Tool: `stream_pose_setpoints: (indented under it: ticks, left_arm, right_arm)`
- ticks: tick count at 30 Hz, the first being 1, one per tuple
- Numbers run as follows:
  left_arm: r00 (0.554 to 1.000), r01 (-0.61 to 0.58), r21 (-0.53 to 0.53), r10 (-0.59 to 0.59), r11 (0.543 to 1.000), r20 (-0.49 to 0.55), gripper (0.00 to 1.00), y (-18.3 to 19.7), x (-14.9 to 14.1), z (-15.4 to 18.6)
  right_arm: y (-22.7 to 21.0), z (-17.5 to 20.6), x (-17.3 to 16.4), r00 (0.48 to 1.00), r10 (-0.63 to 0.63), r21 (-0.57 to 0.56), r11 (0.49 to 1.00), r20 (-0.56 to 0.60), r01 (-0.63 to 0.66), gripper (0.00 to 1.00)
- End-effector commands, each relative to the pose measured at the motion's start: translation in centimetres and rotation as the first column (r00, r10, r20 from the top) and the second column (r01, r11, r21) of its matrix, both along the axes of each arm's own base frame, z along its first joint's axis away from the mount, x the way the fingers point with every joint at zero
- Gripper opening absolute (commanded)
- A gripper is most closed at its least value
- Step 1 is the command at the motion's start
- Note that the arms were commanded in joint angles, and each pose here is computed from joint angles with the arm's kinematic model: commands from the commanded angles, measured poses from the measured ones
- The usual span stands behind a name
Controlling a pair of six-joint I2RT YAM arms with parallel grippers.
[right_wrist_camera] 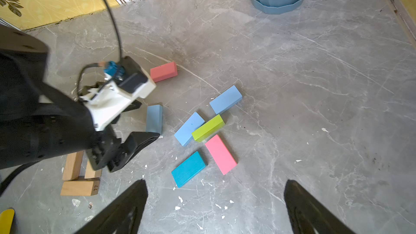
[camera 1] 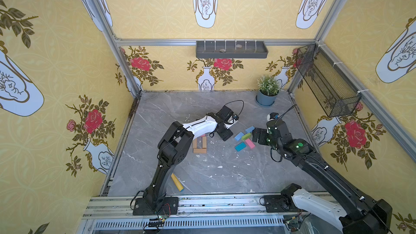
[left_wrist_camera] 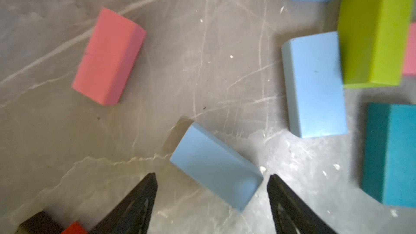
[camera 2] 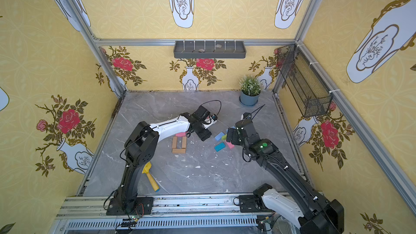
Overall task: Assemble the number 8 with building blocks
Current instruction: Move the building block to the center of the board, then assemble the building block at the center of the board.
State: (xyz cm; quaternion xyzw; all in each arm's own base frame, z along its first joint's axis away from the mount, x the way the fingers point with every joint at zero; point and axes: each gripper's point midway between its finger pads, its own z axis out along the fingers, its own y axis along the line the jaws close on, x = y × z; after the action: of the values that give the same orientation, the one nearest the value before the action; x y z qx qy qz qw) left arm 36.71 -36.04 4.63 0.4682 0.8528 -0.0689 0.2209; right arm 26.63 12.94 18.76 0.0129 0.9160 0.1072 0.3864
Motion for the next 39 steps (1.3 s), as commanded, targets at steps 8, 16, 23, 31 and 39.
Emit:
stream_pose_setpoints:
  ticks: [8,16,23,31,39]
  left_arm:
    - [0.977,-0.134,-0.243,0.170,0.961,0.131,0.92,3.4,-2.4,11.3]
    - [0.921,-0.304,-0.377,0.371,0.875,0.118,0.96,10.3,-6.0,16.5]
    - [0.869,-0.389,-0.438,0.481,0.810,0.118,1.00,16.1,-9.2,20.7]
    - [0.879,-0.335,-0.452,0.447,0.827,0.166,1.00,17.5,-10.9,20.9]
    - [0.893,-0.283,-0.476,0.410,0.833,0.188,1.00,17.2,-11.5,19.7]
  right_arm:
    - [1.0,-0.8,1.2,1.000,-0.005,-0.010,1.000,-0.013,0.005,0.97]
    - [6.2,-4.3,3.5,0.993,0.052,-0.132,0.989,-0.110,-0.066,0.98]
    - [12.4,-8.1,5.9,0.973,0.098,-0.108,0.987,-0.209,-0.122,0.94]
    - [15.8,-12.5,7.9,0.949,0.134,-0.100,0.981,-0.286,-0.169,0.85]
    - [16.9,-14.6,8.9,0.937,0.142,-0.099,0.978,-0.321,-0.182,0.74]
